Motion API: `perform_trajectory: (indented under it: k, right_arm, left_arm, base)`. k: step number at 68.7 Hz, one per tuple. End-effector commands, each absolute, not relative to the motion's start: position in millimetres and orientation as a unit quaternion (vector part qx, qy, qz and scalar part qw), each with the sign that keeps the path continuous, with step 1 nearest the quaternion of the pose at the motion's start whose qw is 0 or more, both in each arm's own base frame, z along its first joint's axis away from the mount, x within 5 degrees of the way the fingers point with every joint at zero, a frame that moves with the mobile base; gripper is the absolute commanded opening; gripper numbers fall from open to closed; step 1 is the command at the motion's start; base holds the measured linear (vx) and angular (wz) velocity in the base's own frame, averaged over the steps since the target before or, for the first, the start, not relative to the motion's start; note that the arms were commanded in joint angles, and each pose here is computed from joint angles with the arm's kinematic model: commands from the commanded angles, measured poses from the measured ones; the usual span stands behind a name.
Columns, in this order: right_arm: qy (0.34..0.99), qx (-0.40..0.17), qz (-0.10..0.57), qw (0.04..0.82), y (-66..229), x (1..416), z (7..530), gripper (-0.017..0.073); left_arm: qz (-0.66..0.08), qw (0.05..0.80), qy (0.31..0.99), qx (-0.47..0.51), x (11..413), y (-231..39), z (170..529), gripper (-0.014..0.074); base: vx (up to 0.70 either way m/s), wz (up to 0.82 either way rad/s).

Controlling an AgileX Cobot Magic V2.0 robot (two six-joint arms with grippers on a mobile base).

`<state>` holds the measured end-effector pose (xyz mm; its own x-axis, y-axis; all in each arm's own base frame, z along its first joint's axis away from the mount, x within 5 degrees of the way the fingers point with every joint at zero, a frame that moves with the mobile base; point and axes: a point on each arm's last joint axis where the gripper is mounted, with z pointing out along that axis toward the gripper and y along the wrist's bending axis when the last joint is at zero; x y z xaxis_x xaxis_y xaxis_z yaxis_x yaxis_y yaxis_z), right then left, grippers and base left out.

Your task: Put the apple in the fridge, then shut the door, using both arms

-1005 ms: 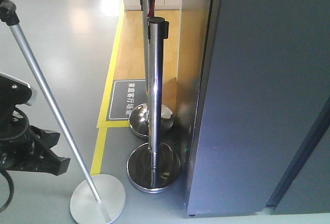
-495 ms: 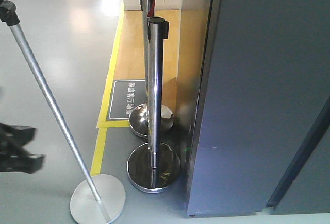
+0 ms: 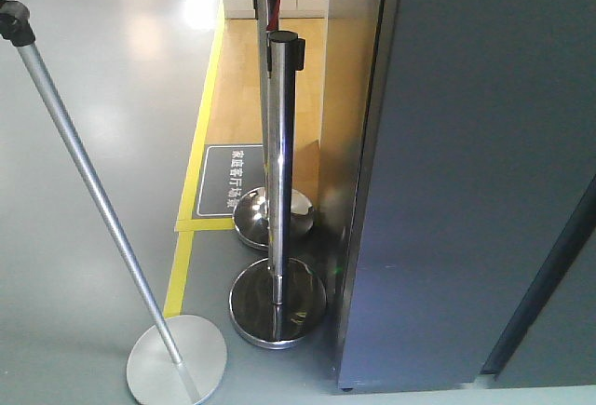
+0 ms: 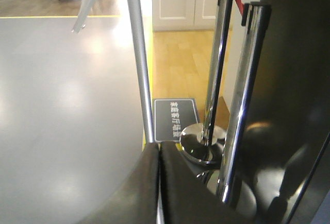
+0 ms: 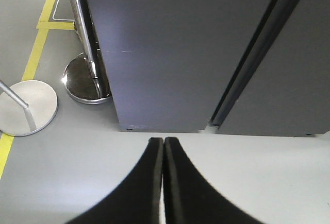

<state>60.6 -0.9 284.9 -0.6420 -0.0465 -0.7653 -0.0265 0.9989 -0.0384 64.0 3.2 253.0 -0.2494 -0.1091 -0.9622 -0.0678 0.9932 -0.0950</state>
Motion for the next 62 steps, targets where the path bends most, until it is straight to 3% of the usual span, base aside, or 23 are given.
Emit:
perform_trajectory:
  k: [1,24,62]
  right_arm:
    - [0.89,-0.025,-0.016,0.456,-1.1,64.3,296.5,-0.0003]
    - [0.89,-0.025,-0.016,0.454,-1.1,64.1,296.3,-0.0003]
    - [0.89,-0.025,-0.016,0.454,-1.1,64.1,296.3,-0.0003]
  left_arm:
    - [-0.046,0.658,0.747,-0.084,56.8,2.4,250.7,-0.0006]
    - [-0.058,0.709,0.696,-0.092,55.4,2.7,205.7,-0.0006]
    - [-0.018,0.737,0.675,-0.031,54.2,1.2,210.0,-0.0006]
  base:
    - [0.0,0.0]
    - [0.0,0.0]
    - [0.0,0.0]
